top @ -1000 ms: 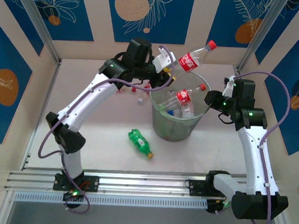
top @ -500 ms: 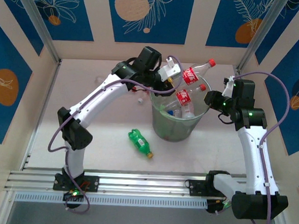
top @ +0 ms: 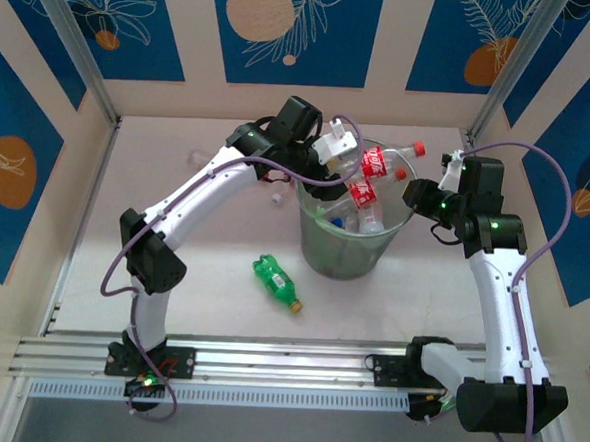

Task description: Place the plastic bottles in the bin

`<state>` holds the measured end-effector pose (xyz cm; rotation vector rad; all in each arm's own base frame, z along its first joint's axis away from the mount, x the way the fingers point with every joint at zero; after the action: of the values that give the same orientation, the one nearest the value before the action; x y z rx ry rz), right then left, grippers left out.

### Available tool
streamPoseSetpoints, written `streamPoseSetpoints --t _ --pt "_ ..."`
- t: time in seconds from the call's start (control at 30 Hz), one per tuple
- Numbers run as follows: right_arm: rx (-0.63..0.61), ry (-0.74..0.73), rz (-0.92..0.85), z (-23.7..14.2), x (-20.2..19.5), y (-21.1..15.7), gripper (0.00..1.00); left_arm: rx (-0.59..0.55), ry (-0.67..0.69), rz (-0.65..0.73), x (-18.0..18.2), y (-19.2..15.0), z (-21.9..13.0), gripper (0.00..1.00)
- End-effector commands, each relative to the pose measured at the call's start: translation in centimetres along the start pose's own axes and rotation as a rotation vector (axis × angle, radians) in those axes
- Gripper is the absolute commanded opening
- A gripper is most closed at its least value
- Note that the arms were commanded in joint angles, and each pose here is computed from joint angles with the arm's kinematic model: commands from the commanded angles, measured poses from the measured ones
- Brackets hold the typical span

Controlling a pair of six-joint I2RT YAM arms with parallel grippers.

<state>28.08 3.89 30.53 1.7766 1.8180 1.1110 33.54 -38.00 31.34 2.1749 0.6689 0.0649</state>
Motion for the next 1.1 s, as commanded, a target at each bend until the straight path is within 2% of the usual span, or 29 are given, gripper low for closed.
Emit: streamPoseSetpoints --t 0.0,0.17,0.4,0.57,0.87,1.07 --pt "0.000 0.018 -0.006 0.1 0.0 -0.2 0.34 -0.043 -0.037 0.030 -0.8 1.0 -0.9 0.94" --pt "0.001 0.021 -0.006 0.2 0.1 -0.2 0.35 -0.139 -0.069 0.039 -1.7 3.1 -2.2 0.96" --pt "0.003 0.023 -0.004 0.2 0.1 -0.2 0.35 -0.260 -0.063 -0.010 -1.1 6.2 -1.6 0.85" --pt "0.001 0.024 -0.007 0.1 0.2 -0.2 0.35 -0.226 -0.044 -0.059 0.2 6.0 1.0 0.75" --pt "0.003 0.033 -0.001 0.3 0.2 -0.1 0.35 -0.119 -0.063 -0.128 1.0 2.7 4.7 0.57" --pt "0.000 0.032 -0.004 0.2 0.3 0.1 0.35 -0.093 -0.068 -0.156 1.1 1.4 5.2 0.46"
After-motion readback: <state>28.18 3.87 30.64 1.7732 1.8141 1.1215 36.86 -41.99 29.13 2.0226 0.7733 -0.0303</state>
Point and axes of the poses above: each hand's point on the last joint's axis, 136 mm out from that joint toward the fingers, its own z axis out along the fingers, its own x axis along the line the jaws close on, y = z × x, the point moved 3 cm from there along -z, back along the fingers, and after that the axes turned 15 degrees about -z, right-handed, at the moved point
